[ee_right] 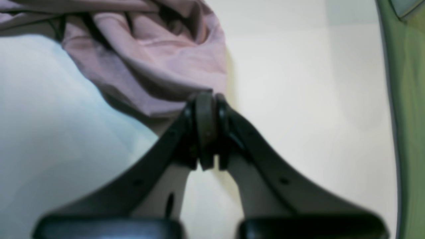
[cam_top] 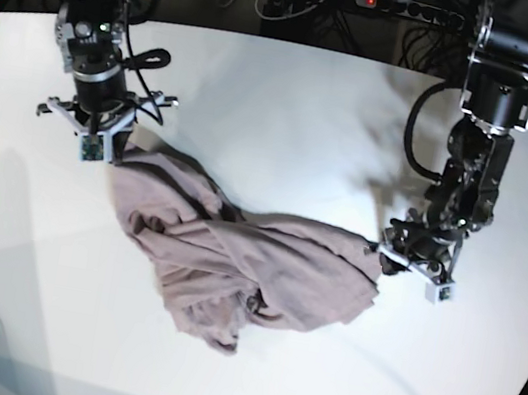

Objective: Layout the t-shirt on the table in an organized manner, then fold the t-shirt properly
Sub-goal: 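Lift the t-shirt with both grippers and pull them apart to stretch it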

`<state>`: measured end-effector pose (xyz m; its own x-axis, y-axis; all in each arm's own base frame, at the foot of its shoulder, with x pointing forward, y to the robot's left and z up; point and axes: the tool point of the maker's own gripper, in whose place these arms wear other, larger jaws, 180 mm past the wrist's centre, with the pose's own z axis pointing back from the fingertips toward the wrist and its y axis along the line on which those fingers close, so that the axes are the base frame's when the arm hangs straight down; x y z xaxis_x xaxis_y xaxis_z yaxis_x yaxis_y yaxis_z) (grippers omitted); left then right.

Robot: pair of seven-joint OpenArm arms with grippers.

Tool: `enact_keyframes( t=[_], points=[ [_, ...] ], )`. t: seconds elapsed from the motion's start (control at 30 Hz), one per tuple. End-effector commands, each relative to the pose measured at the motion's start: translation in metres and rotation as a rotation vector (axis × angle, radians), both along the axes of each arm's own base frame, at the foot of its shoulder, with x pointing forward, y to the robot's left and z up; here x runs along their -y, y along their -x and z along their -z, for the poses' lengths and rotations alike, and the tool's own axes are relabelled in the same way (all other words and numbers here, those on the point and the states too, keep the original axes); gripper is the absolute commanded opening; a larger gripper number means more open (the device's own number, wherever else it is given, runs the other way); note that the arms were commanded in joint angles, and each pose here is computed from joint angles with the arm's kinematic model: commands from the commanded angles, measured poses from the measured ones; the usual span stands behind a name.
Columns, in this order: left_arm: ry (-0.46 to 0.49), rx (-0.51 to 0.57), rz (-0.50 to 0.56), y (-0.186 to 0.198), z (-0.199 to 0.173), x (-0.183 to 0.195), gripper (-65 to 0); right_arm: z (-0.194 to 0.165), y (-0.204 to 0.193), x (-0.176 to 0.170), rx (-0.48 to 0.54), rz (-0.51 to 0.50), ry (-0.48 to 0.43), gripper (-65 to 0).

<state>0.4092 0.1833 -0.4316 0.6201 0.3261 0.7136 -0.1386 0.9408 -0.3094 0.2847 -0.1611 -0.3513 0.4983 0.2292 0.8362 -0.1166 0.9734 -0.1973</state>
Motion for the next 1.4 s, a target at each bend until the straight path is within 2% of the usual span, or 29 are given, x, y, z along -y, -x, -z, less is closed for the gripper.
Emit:
enact_keyframes(
  t=[0.0,0.1,0.13,0.17,0.23,0.43,0.53,0.6,0.83,1.03,1.13,1.27,1.37],
  points=[
    [0.004,-0.05,0.021,0.006,0.008,0.006,-45.1,-0.013,-0.006,0.002,0.052,-0.001,0.007,-65.0],
    [0.021,-0.059,0.044,0.008,0.012,0.023,-45.6,-0.013,-0.006,0.002,0.052,-0.001,0.007,-65.0],
    [0.023,-0.063,0.05,0.008,0.013,0.026,-47.8,-0.013,-0.006,0.002,0.052,-0.001,0.007,-65.0],
    [0.026,-0.068,0.056,0.009,0.014,0.029,-51.8,-0.013,-0.006,0.002,0.052,-0.001,0.007,-65.0],
    [0.028,-0.074,0.057,0.011,0.016,0.031,-63.7,-0.013,-0.006,0.002,0.052,-0.001,0.007,-65.0],
    [0.036,-0.076,0.056,0.023,0.019,0.029,-64.8,-0.013,-0.006,0.002,0.052,0.001,0.007,-65.0],
    [0.053,0.001,0.035,0.025,-0.011,0.014,-64.7,-0.016,-0.009,0.003,0.06,0.0,0.011,-65.0],
    [0.097,0.041,0.022,0.026,-0.038,0.007,-64.7,-0.017,-0.01,0.007,0.065,0.007,0.018,-65.0],
    [0.192,0.208,-0.132,0.045,-0.146,-0.075,-64.7,-0.055,-0.038,0.056,0.18,0.135,0.051,-65.0],
    [0.221,0.251,-0.264,0.069,-0.183,-0.136,-64.7,-0.09,-0.051,0.098,0.282,0.274,0.045,-65.0],
    [0.224,0.209,-0.286,0.075,-0.173,-0.145,-64.7,-0.092,-0.048,0.11,0.293,0.327,0.031,-65.0],
    [0.235,0.103,-0.321,0.097,-0.134,-0.151,-64.7,-0.078,-0.042,0.112,0.259,0.335,0.032,-65.0],
    [0.255,0.012,-0.352,0.116,-0.101,-0.155,-64.7,-0.068,-0.038,0.128,0.232,0.372,0.04,-65.0]
  ],
)
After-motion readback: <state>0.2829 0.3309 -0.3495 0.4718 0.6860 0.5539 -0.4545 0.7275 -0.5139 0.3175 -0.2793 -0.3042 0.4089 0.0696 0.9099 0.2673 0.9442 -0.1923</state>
